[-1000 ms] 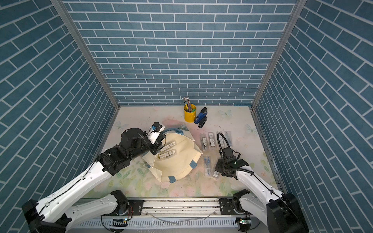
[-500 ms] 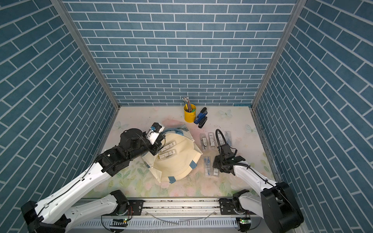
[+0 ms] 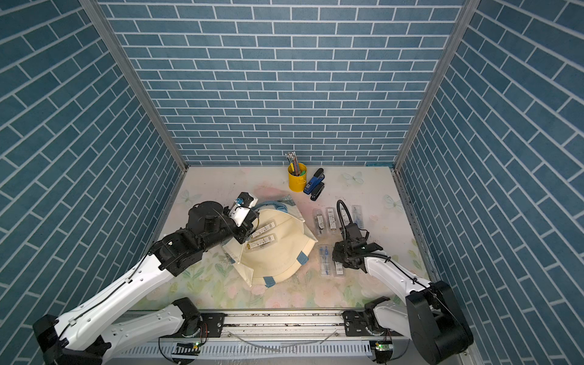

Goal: Take out the compass set from the canvas bag
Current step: Place the compass set at the center of the board, then pick up the compass set from the canvas bag.

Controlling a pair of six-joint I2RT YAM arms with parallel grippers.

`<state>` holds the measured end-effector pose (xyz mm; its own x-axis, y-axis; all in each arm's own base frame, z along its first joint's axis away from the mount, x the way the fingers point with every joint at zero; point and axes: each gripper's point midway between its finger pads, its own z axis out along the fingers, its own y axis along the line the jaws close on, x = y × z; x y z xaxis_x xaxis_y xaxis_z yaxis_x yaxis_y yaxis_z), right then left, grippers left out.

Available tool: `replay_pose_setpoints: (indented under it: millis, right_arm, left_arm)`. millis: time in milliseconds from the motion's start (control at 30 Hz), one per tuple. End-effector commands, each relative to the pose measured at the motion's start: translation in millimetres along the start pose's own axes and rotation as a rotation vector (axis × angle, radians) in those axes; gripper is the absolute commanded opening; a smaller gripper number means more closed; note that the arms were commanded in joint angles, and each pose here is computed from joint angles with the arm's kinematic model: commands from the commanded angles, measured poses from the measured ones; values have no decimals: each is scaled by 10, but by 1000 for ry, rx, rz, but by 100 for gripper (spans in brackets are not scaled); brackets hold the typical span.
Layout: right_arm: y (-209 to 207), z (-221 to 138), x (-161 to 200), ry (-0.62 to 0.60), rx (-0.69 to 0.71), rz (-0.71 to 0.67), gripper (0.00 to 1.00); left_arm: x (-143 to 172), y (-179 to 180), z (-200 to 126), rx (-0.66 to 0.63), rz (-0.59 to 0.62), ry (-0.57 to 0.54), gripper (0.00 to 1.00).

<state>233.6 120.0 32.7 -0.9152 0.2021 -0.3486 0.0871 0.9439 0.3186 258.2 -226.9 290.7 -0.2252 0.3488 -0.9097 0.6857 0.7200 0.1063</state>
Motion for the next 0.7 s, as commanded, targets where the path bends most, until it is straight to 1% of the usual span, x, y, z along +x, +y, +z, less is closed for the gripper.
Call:
replay_pose_setpoints:
  millis: [0, 67, 133, 233, 333, 400, 467, 533, 667]
  right_arm:
    - [90, -16, -126, -26, -23, -21, 44]
    - [83, -40, -115, -18, -17, -27, 44]
    - [80, -145, -146, -25, -2, -50, 44]
    - [203, -473, -280, -66, -27, -117, 45]
    - [537, -914, -426, -136, -137, -222, 43]
    - [782, -1218, -553, -212, -196, -329, 43]
    - [1112, -1535, -662, -274, -248, -475, 44]
    - [1424, -1748, -729, -339, -268, -628, 45]
    - [2033, -1937, -748, -435, -307, -906, 48]
  left_arm:
    - [-127, -6, -49, 3, -5, -59, 0]
    - [-133, -1, -59, 1, -7, -61, 0]
    - [-135, -4, -73, 3, -7, -62, 0]
    - [-106, -19, -90, 12, -4, -45, 0]
    - [-68, -52, -133, 30, 8, -16, 0]
    - [-36, -71, -162, 43, 20, 7, 0]
    - [-12, -95, -196, 59, 36, 30, 0]
    - [4, -106, -232, 67, 50, 44, 0]
    - [35, -116, -288, 75, 73, 68, 0]
